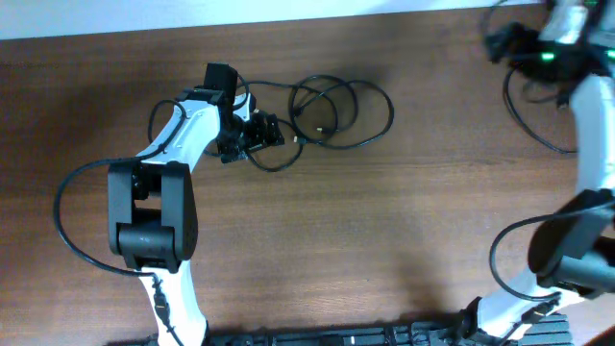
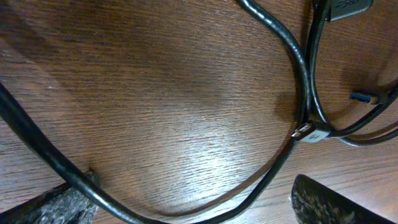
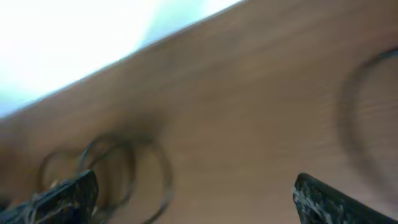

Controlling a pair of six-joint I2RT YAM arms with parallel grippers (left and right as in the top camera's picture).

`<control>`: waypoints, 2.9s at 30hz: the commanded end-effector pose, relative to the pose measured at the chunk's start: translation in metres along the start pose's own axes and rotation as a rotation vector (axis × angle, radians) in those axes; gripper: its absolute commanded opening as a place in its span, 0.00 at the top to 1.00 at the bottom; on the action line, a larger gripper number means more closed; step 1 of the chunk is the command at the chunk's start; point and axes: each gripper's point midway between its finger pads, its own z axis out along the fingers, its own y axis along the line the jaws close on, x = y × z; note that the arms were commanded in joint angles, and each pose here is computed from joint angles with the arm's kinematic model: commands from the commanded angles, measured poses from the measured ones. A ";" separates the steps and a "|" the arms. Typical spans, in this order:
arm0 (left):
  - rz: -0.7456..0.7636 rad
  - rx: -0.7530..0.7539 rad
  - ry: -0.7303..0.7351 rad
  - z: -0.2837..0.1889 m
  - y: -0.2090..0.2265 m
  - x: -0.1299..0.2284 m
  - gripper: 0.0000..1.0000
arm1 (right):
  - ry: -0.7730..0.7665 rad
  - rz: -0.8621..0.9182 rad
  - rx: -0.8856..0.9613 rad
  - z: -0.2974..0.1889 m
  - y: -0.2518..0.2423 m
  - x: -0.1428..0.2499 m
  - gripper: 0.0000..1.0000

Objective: Untangle cables

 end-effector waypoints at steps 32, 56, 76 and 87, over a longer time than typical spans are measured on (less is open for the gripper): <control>-0.032 -0.081 0.016 0.019 0.024 0.005 0.01 | 0.712 -0.204 0.247 0.175 0.055 0.256 0.96; -0.458 -0.725 0.077 0.030 0.165 0.117 1.00 | -0.063 -0.215 -0.206 -0.071 0.192 0.037 0.96; -0.463 -0.671 0.040 0.037 0.159 0.106 0.86 | 0.508 -0.555 0.089 0.129 0.210 0.277 0.40; -0.462 -0.669 0.037 0.037 0.158 0.106 0.81 | 0.668 -0.473 -0.046 0.173 0.221 0.335 0.96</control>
